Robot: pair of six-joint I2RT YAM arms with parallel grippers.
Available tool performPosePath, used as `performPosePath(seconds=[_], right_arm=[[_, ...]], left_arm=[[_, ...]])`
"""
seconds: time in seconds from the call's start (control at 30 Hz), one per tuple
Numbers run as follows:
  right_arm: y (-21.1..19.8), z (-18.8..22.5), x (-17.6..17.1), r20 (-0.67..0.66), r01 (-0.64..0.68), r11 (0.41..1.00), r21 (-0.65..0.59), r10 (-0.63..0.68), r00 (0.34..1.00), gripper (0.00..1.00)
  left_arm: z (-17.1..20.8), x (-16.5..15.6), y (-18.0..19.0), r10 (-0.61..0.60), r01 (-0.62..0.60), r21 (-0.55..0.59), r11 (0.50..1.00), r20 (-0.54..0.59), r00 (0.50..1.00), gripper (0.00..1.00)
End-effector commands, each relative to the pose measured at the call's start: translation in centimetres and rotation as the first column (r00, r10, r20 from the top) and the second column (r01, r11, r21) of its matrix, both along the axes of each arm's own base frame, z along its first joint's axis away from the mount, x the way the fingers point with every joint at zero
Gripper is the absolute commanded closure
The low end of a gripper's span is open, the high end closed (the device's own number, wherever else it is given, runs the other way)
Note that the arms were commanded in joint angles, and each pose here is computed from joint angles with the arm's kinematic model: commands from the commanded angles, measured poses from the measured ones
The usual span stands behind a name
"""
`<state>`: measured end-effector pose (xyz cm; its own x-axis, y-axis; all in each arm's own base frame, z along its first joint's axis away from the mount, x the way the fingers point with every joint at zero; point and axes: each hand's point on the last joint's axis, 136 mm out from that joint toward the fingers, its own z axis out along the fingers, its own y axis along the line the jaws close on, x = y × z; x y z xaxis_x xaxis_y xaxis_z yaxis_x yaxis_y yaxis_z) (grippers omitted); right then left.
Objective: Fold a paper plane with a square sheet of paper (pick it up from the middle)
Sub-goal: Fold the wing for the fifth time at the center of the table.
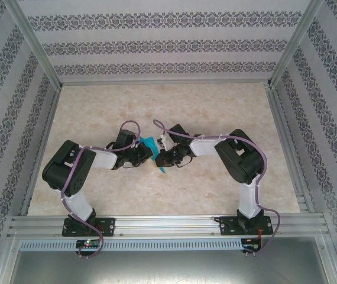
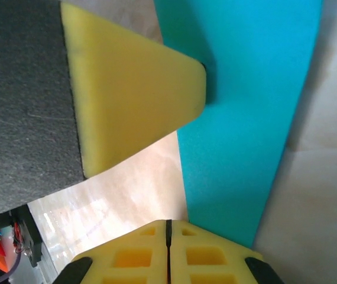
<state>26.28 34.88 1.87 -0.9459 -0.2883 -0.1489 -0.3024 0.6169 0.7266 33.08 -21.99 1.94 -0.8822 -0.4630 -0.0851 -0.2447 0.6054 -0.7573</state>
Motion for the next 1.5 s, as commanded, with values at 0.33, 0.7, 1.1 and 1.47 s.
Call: performPosePath(seconds=[0.33, 0.7, 1.1, 1.47], right_arm=[[-4.6, -3.0, -0.6, 0.156, -0.151, 0.962, -0.226, 0.189, 0.969, 0.96], [-2.5, 3.6, 1.3, 0.193, -0.005, 1.000, 0.011, 0.002, 0.981, 0.88], [-1.3, 1.0, 0.8, 0.091, 0.102, 0.991, -0.090, -0.094, 0.991, 0.90], [-3.6, -2.1, -0.1, 0.083, 0.106, 0.989, -0.104, -0.097, 0.992, 0.91]], left_arm=[[-1.2, 0.2, 0.4, -0.001, 0.004, 0.071, 0.997, -0.033, 0.999, 0.91], [-1.8, 0.2, 0.5, -0.018, 0.025, 0.103, 0.994, -0.071, 0.997, 0.92], [-2.3, 0.1, 0.3, -0.022, 0.031, 0.099, 0.995, -0.093, 0.995, 0.92], [-2.6, -0.1, 0.5, -0.009, 0.020, 0.101, 0.995, -0.101, 0.995, 0.94]])
